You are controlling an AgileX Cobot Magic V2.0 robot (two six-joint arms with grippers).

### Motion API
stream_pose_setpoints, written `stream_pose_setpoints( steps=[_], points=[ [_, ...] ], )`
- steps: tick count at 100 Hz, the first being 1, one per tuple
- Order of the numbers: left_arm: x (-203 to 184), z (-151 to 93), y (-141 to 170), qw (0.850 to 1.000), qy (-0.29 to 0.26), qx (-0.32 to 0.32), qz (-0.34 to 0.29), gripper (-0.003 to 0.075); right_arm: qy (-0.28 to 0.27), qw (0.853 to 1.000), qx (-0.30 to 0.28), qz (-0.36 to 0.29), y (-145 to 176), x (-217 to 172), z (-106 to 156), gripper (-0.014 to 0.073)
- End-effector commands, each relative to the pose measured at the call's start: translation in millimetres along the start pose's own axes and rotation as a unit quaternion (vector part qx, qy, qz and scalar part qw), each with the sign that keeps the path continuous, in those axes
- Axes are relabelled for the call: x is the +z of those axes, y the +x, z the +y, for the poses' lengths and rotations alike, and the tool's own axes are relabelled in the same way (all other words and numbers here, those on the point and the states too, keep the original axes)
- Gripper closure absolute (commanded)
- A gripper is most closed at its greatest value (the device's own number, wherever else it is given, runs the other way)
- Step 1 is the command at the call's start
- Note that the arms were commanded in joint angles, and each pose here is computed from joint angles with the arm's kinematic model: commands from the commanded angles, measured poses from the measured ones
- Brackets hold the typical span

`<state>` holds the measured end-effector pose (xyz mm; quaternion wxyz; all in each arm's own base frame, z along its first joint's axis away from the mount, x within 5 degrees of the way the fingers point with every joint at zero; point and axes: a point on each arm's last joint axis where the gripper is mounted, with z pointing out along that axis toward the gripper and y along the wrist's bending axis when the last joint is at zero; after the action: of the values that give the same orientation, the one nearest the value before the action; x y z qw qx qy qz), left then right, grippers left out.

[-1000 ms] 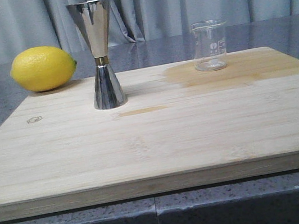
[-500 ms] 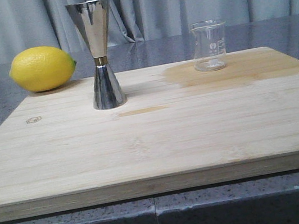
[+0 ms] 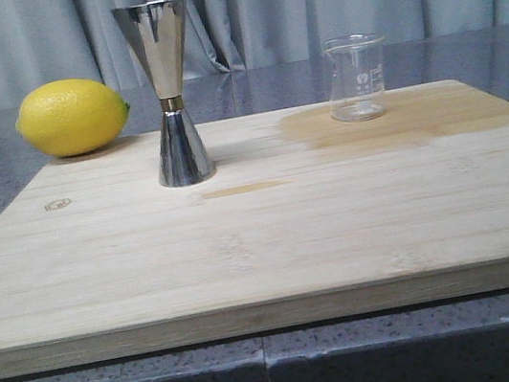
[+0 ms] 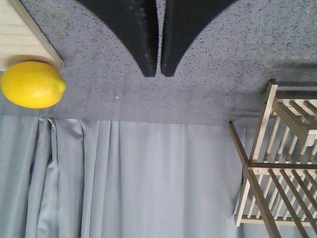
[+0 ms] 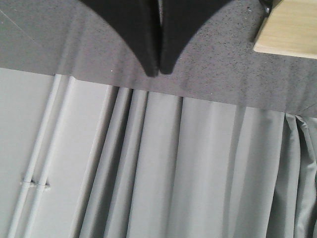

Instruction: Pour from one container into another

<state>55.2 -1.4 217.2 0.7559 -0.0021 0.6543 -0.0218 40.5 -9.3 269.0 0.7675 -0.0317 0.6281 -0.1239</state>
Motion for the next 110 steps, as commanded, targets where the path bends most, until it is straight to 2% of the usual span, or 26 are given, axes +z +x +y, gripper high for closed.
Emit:
stream_pose_setpoints(
  steps=[1, 16, 26, 33, 38, 42, 45, 53, 68, 89, 110],
  points=[
    [-1.7, 0.1, 1.3, 0.999, 0.001, -0.004, -0.034, 0.0739, -0.008, 0.999, -0.006, -0.038, -12.2, -3.9, 0.0, 0.0667],
    [-1.7, 0.1, 1.3, 0.999, 0.001, -0.004, -0.034, 0.0739, -0.007, 0.999, -0.006, -0.037, -12.1, -3.9, -0.1, 0.0666],
    [-1.7, 0.1, 1.3, 0.999, 0.001, -0.004, -0.034, 0.0739, -0.003, 0.999, 0.048, -0.016, -8.3, -3.7, -1.1, 0.0667],
    [-1.7, 0.1, 1.3, 0.999, 0.001, -0.004, -0.034, 0.0739, -0.005, 0.998, 0.061, 0.015, -2.8, -3.5, -0.4, 0.0667],
    [-1.7, 0.1, 1.3, 0.999, 0.001, -0.004, -0.034, 0.0739, -0.016, 0.999, 0.034, 0.025, -1.0, -3.6, 1.7, 0.0667],
    [-1.7, 0.1, 1.3, 0.999, 0.001, -0.004, -0.034, 0.0739, -0.029, 0.999, 0.036, 0.028, 0.5, -3.2, 4.3, 0.0667],
    [-1.7, 0.1, 1.3, 0.999, 0.001, -0.004, -0.034, 0.0739, -0.037, 0.999, 0.018, 0.019, 0.3, -3.0, 6.1, 0.0667],
    [-1.7, 0.1, 1.3, 0.999, 0.001, -0.004, -0.034, 0.0739, -0.047, 0.999, 0.021, -0.008, 5.1, -1.3, 10.2, 0.0667],
    [-1.7, 0.1, 1.3, 0.999, 0.001, -0.004, -0.034, 0.0739, -0.033, 0.998, 0.048, -0.034, 23.8, 1.0, 13.6, 0.0666],
    [-1.7, 0.1, 1.3, 0.999, 0.001, -0.004, -0.034, 0.0739, -0.001, 0.999, 0.041, -0.018, 32.8, 1.0, 12.0, 0.0667],
    [-1.7, 0.1, 1.3, 0.999, 0.001, -0.004, -0.034, 0.0739, 0.0, 0.997, 0.07, 0.022, 54.4, 1.0, 16.0, 0.0667]
  ],
)
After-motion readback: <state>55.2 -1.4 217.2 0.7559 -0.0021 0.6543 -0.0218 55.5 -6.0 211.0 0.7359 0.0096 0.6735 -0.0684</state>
